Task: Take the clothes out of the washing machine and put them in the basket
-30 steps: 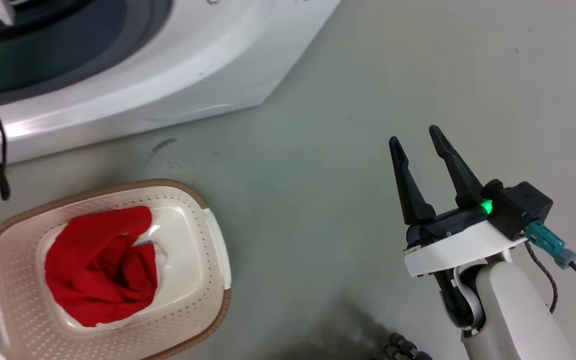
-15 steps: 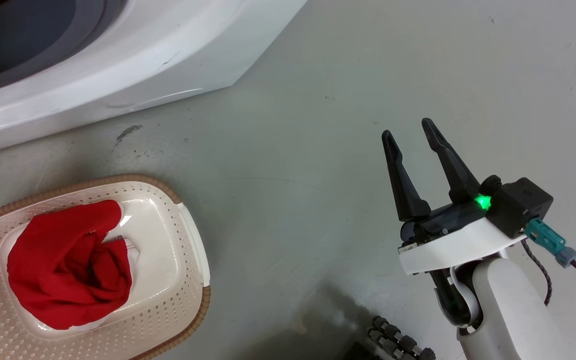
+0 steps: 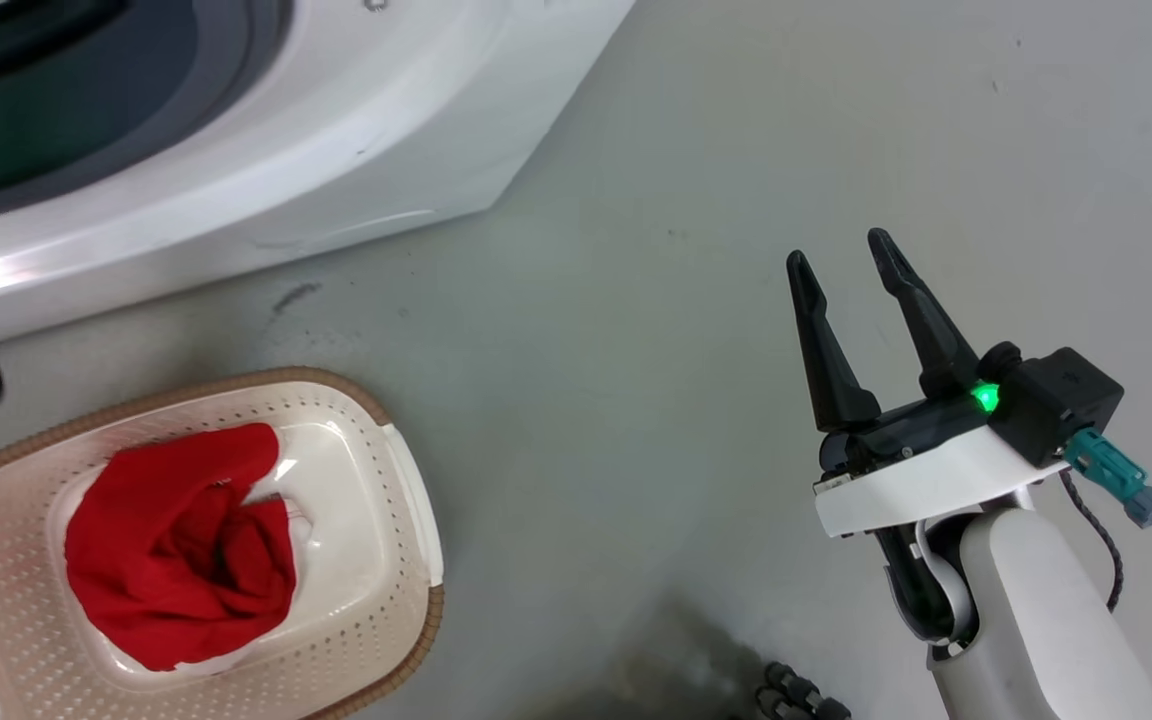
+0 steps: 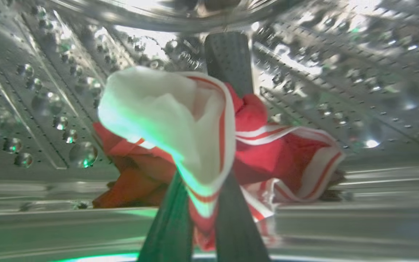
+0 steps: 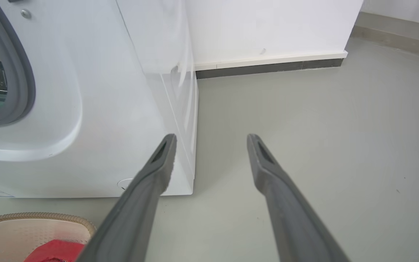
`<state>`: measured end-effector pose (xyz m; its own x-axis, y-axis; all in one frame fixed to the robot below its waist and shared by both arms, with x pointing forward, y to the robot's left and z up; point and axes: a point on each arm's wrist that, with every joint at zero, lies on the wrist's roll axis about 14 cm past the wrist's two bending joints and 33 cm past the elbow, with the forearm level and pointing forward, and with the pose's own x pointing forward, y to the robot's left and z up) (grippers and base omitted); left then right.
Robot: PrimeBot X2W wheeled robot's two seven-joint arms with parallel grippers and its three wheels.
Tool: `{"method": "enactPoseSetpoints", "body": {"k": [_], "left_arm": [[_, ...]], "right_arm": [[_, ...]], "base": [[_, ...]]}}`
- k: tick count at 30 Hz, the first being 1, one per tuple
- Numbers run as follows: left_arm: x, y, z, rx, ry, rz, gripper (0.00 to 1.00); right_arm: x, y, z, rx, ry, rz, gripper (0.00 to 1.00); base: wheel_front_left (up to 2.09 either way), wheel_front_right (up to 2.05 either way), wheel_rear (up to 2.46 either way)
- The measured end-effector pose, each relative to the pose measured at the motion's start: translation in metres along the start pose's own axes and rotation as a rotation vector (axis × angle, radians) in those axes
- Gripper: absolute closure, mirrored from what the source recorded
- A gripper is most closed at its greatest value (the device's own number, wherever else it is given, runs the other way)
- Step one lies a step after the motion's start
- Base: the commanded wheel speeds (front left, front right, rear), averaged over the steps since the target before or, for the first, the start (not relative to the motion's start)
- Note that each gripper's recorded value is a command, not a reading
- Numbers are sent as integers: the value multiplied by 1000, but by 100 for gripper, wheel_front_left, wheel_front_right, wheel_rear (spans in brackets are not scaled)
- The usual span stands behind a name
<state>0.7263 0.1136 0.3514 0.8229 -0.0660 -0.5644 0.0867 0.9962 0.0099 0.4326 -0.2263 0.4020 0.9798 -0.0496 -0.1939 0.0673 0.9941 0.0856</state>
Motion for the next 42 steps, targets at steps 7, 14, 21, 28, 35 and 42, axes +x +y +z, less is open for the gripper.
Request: {"method": "enactPoseSetpoints", "body": {"k": [7, 14, 21, 28, 35, 42], "left_arm": [[-43, -5, 17, -37, -217, -33, 100], [-96, 0, 38, -53, -391, -48, 100], [-149, 3, 44, -73, -469, -63, 100], [-209, 7, 58, -96, -600, -79, 100], [-270, 9, 63, -108, -730, -92, 100], [-331, 6, 84, -104, -909, -112, 100]], "right_arm": [[-11, 4, 19, -16, -47, 10, 0], [-28, 10, 33, -17, -85, 19, 0], [-47, 17, 47, -12, -116, 35, 0], [-63, 30, 64, -8, -154, 70, 0], [-80, 41, 74, -5, -176, 99, 0], [-86, 55, 81, -7, -187, 141, 0]], "base": [[0, 0, 0], [0, 0, 0], [0, 0, 0], [0, 0, 0], [0, 0, 0], [0, 0, 0]]}}
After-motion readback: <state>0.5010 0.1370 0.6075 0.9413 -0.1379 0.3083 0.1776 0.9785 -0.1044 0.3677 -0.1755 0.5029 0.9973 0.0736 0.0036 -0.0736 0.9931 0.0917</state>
